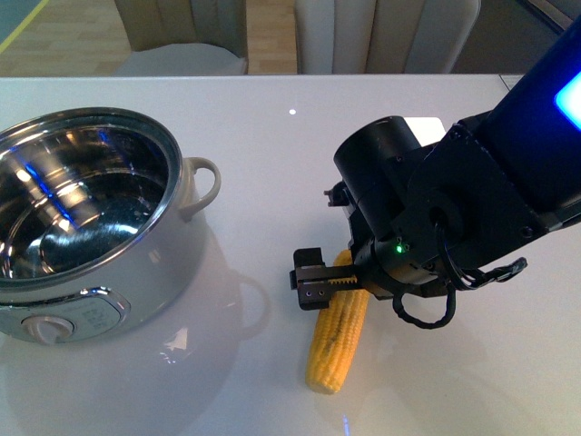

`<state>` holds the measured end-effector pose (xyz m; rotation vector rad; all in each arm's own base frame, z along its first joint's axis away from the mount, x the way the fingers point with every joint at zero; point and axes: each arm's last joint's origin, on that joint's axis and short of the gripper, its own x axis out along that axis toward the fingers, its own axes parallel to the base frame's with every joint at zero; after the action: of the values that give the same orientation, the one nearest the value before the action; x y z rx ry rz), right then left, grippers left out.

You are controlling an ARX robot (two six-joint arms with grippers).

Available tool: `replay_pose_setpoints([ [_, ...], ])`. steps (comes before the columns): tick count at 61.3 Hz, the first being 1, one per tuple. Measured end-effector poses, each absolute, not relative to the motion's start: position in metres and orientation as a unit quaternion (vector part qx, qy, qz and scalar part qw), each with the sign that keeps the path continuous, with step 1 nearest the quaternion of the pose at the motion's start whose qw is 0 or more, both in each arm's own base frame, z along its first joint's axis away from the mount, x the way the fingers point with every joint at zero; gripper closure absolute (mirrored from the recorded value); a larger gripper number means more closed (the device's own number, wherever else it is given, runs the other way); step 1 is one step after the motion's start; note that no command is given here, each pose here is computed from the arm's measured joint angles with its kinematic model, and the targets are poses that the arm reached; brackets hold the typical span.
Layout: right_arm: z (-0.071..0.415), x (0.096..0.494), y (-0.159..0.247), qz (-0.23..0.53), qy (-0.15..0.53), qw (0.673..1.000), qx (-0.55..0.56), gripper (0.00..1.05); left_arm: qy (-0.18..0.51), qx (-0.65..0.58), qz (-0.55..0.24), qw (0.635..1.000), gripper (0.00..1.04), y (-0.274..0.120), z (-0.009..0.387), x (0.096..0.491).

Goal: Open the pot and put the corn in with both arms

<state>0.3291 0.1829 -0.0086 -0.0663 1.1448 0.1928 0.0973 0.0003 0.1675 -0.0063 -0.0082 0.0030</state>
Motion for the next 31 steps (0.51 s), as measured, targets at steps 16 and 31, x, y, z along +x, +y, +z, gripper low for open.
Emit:
replay_pose_setpoints([
  [16, -0.0104, 0.3361, 0.1848, 0.078, 0.554, 0.828, -0.032, 0.14, -0.004, -0.003, 0.001, 1.000, 0.07, 0.0002, 0.1675, 0.0973],
  [31, -0.0102, 0.3321, 0.1830, 0.049, 0.569, 0.821, 0.008, 0.13, -0.004, -0.003, 0.001, 1.000, 0.07, 0.0002, 0.1675, 0.0973],
])
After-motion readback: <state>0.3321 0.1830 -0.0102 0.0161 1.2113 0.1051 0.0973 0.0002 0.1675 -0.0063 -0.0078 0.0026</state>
